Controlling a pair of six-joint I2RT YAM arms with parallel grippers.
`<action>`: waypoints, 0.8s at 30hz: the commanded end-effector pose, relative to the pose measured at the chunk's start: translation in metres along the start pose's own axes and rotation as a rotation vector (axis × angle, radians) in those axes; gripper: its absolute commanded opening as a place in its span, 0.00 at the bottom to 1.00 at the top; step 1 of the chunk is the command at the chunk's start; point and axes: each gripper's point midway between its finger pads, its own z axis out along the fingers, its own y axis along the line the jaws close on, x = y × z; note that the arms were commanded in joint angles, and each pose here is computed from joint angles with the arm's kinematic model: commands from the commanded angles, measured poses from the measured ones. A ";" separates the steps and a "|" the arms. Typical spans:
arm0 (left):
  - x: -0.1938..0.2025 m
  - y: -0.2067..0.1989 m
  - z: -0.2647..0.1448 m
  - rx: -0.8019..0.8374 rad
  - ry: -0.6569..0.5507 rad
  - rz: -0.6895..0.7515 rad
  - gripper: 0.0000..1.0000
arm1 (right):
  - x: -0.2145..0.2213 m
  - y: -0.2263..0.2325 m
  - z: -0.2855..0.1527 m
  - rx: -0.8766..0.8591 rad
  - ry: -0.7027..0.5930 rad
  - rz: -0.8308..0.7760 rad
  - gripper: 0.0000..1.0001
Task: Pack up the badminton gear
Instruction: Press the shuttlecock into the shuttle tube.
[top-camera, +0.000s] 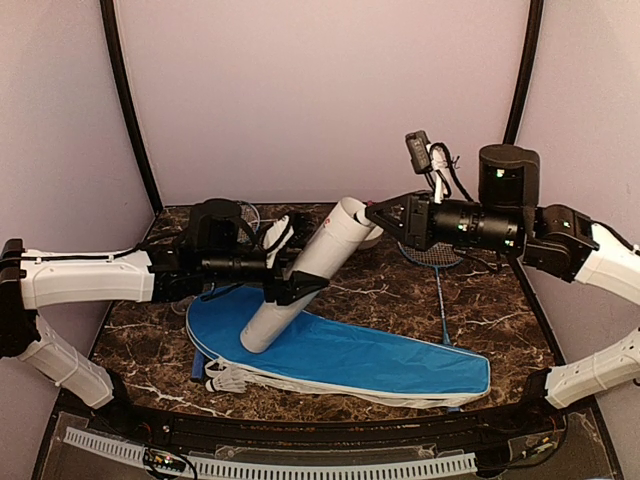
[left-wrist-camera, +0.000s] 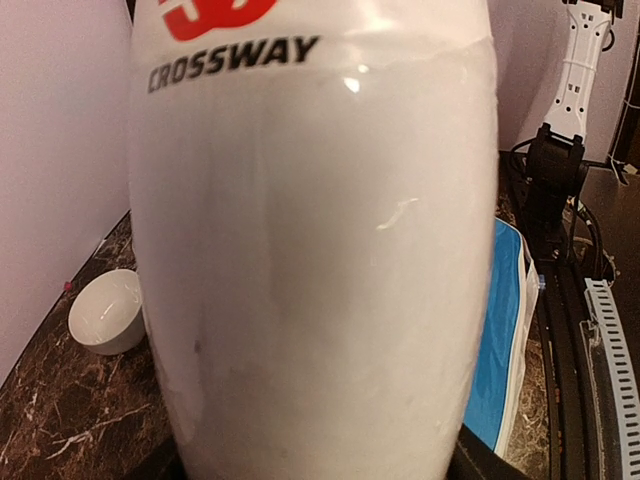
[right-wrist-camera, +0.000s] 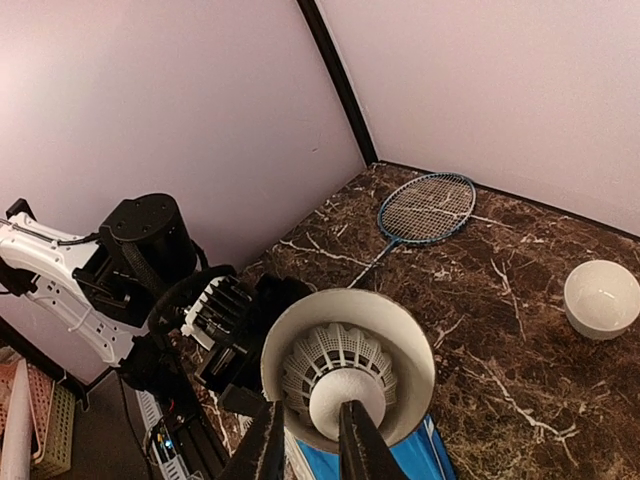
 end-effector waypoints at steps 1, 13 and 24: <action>0.017 -0.009 -0.001 0.030 0.046 -0.016 0.67 | -0.003 0.009 0.011 -0.039 0.012 -0.020 0.19; 0.013 -0.002 -0.003 -0.005 0.036 -0.030 0.67 | -0.020 0.009 0.010 -0.014 0.011 -0.047 0.25; 0.000 0.063 -0.035 -0.175 -0.060 -0.124 0.67 | -0.015 0.043 0.001 -0.098 0.024 -0.191 0.53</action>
